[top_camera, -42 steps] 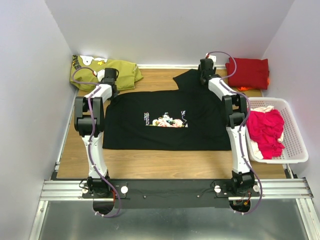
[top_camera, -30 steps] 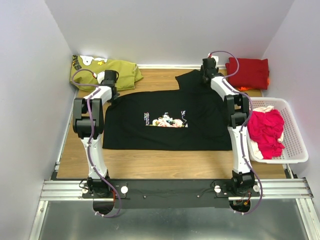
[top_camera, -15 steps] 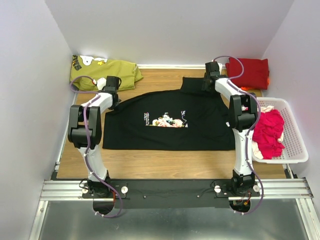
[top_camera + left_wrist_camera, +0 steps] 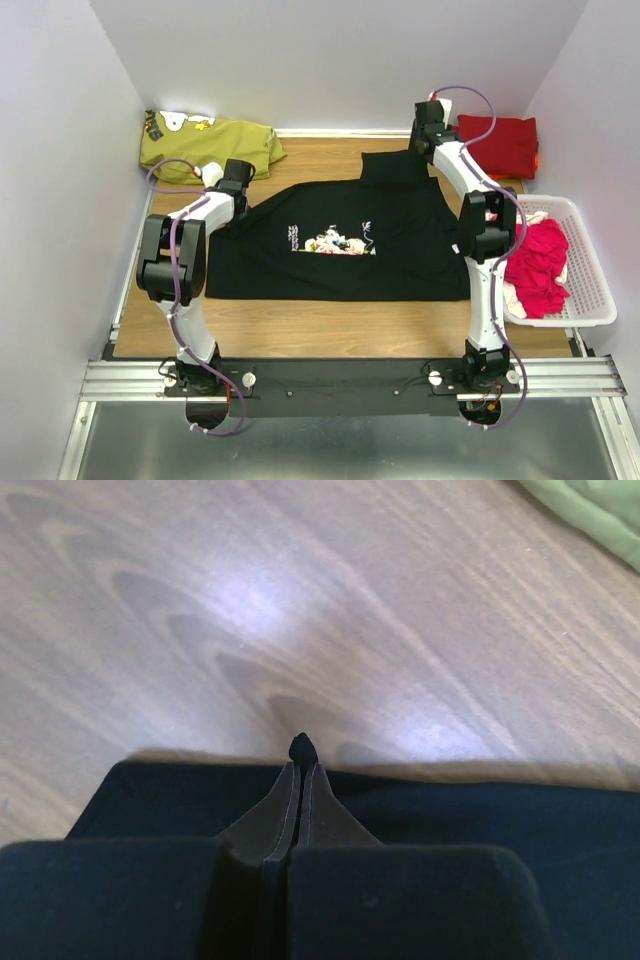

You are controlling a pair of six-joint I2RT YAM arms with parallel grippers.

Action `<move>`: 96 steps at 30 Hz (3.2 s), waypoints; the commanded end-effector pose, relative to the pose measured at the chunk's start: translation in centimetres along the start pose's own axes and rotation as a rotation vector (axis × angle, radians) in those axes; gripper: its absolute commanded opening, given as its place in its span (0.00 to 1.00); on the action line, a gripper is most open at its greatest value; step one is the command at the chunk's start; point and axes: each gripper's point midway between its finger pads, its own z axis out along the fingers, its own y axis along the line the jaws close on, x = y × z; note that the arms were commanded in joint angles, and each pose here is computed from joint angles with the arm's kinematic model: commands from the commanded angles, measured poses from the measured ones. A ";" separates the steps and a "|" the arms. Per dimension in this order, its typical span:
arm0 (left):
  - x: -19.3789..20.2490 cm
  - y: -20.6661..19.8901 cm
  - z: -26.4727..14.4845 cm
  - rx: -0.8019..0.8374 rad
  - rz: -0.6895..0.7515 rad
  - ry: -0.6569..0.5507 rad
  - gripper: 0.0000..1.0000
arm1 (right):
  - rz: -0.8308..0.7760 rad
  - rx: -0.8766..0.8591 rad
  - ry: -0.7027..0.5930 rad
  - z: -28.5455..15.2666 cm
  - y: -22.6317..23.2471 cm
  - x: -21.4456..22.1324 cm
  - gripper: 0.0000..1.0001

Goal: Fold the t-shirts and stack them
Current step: Grap the side of the flattened tshirt furthest away from the robot with both arms, then fold the other side of the tshirt into a rectangle

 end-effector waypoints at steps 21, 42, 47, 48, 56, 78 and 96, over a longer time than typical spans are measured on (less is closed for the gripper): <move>-0.2 0.4 -0.3 -0.022 -0.010 -0.030 0.00 | 0.072 -0.206 0.057 8.2 3.6 2.5 0.55; -7.5 -2.5 0.1 0.028 -0.024 -0.112 0.00 | 0.097 -0.085 -0.057 5.1 0.6 -2.8 0.01; -8.9 -2.8 0.2 0.031 -0.022 -0.132 0.00 | 0.115 -0.085 -0.109 3.2 0.1 -5.4 0.01; -9.3 -3.0 0.1 0.036 -0.021 -0.139 0.00 | 0.119 -0.085 -0.117 2.9 0.0 -5.8 0.01; -11.3 -3.4 0.0 0.050 -0.030 -0.160 0.00 | 0.116 -0.093 -0.160 0.6 -0.5 -8.0 0.01; -10.8 -0.4 -1.8 0.010 -0.078 -0.181 0.00 | 0.148 -0.076 -0.100 -10.4 -5.3 -3.9 0.01; -7.9 3.2 -4.4 -0.008 -0.162 -0.175 0.00 | 0.218 -0.030 -0.065 -19.1 -10.7 4.4 0.01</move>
